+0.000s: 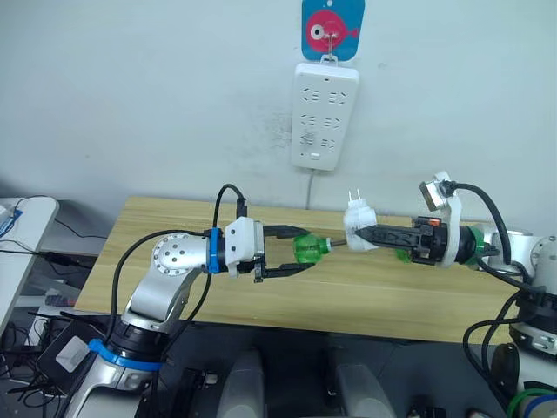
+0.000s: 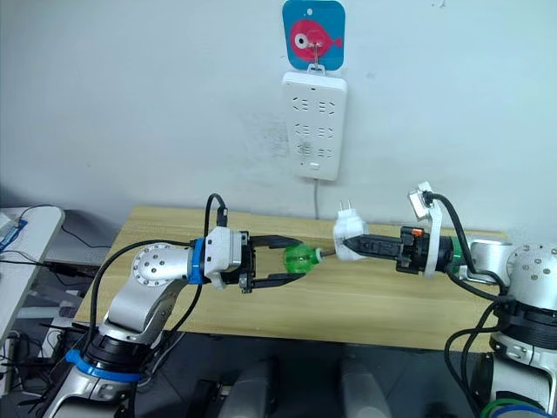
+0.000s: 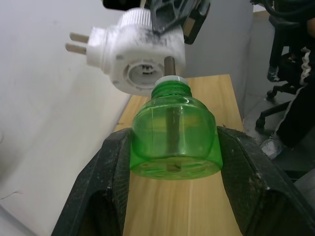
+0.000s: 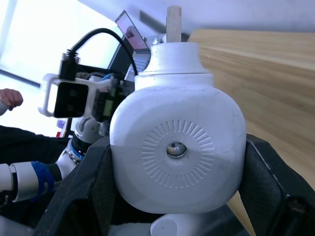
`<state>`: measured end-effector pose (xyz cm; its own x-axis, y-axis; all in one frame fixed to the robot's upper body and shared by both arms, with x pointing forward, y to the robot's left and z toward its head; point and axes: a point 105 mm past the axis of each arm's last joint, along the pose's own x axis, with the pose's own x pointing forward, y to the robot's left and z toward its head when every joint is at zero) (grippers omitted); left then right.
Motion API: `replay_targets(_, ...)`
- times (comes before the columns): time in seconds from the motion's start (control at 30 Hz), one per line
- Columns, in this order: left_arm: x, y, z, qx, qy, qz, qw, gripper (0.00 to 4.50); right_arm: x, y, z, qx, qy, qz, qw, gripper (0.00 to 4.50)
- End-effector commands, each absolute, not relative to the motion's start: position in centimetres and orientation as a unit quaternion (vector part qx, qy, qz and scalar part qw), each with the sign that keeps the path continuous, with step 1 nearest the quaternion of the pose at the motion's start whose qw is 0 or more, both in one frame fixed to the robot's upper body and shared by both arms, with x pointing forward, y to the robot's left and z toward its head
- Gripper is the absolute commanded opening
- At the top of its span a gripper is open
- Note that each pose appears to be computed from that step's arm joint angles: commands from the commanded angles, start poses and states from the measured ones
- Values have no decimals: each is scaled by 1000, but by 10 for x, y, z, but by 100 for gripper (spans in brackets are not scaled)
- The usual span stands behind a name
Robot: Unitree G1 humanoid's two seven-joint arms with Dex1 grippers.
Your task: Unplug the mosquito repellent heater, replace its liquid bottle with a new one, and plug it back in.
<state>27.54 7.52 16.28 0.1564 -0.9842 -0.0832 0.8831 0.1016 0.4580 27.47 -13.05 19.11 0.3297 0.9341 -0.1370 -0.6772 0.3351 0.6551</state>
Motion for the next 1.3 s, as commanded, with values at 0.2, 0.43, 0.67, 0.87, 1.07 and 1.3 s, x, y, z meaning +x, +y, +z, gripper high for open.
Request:
replay_targets(0.2,280,71,177,199,-153,-632,733,224,256,-117,206,253,241,551,758,296)
replay_targets(0.43,283,70,181,196,-161,-632,732,224,251,-113,210,269,253,538,758,296)
replay_targets(0.67,277,62,184,200,-171,-650,713,224,255,-107,212,286,251,525,761,296)
replay_targets(0.87,271,61,184,197,-172,-657,707,224,257,-109,212,288,250,518,765,296)
replay_targets(1.07,275,62,189,185,-173,-651,715,224,256,-113,207,285,264,514,765,296)
replay_targets(1.3,278,63,192,185,-176,-648,717,224,254,-114,204,281,273,513,763,296)
